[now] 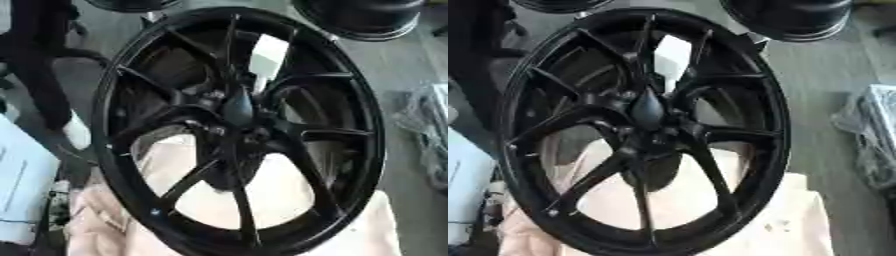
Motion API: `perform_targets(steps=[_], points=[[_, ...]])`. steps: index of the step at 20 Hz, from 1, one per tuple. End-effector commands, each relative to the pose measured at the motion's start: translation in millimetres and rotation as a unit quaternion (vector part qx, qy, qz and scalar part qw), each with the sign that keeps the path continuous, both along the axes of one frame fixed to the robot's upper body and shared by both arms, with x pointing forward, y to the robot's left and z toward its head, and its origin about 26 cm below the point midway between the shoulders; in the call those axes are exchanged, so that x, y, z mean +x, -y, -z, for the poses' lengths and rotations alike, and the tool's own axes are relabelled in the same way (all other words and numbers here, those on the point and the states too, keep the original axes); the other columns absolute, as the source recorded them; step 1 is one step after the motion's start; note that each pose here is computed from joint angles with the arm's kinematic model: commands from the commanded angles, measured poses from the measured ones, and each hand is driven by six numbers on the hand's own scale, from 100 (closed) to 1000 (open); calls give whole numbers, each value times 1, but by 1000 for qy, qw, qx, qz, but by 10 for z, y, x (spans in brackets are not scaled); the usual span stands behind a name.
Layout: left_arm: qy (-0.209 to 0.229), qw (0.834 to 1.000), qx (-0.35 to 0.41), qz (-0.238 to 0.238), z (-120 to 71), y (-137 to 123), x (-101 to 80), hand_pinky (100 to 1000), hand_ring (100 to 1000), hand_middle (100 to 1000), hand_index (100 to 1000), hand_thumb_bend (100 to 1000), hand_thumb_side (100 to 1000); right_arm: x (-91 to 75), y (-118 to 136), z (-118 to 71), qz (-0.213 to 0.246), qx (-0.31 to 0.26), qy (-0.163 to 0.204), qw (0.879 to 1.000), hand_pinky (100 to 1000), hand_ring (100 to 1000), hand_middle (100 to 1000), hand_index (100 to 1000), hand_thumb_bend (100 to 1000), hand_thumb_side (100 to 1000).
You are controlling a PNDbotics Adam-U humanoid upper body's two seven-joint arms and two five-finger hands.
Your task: Pull the pin out of the wheel hub.
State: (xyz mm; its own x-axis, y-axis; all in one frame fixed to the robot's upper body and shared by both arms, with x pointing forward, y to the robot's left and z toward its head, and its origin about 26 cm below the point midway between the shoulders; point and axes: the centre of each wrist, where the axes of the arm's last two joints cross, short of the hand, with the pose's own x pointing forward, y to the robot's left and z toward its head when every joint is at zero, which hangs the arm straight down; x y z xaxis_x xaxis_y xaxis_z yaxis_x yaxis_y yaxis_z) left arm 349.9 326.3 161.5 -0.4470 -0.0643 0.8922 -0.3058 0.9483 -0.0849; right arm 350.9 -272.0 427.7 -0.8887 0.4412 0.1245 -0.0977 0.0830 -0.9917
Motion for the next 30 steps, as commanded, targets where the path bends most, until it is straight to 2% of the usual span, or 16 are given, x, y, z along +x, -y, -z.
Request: perform_targets(steps=[1, 9, 17, 24, 30], points=[[15, 1000, 11, -5, -109, -54, -19, 595, 804, 735, 711, 342, 644, -92, 62, -126, 10, -6, 22, 1000, 867, 760, 699, 812, 336, 406], [13, 1000, 10, -5, -106, -55, -18, 595, 804, 734, 711, 343, 643, -103, 38, -116, 8, -16, 23, 1000, 866, 762, 702, 813, 352, 407], [16, 1000, 6, -3, -119, -44, -10, 595, 805, 735, 712, 346, 641, -130, -173, -55, -17, -75, 36, 996, 863, 769, 711, 814, 400, 400], [16, 1000, 4, 0, -120, -31, -4, 595, 805, 734, 711, 347, 640, -48, -368, 29, -38, -120, 34, 991, 863, 775, 721, 822, 452, 348], [15, 1000, 3, 2, -118, -24, 1, 595, 805, 734, 710, 348, 639, 45, -466, 114, -49, -146, 31, 988, 862, 774, 721, 823, 462, 322]])
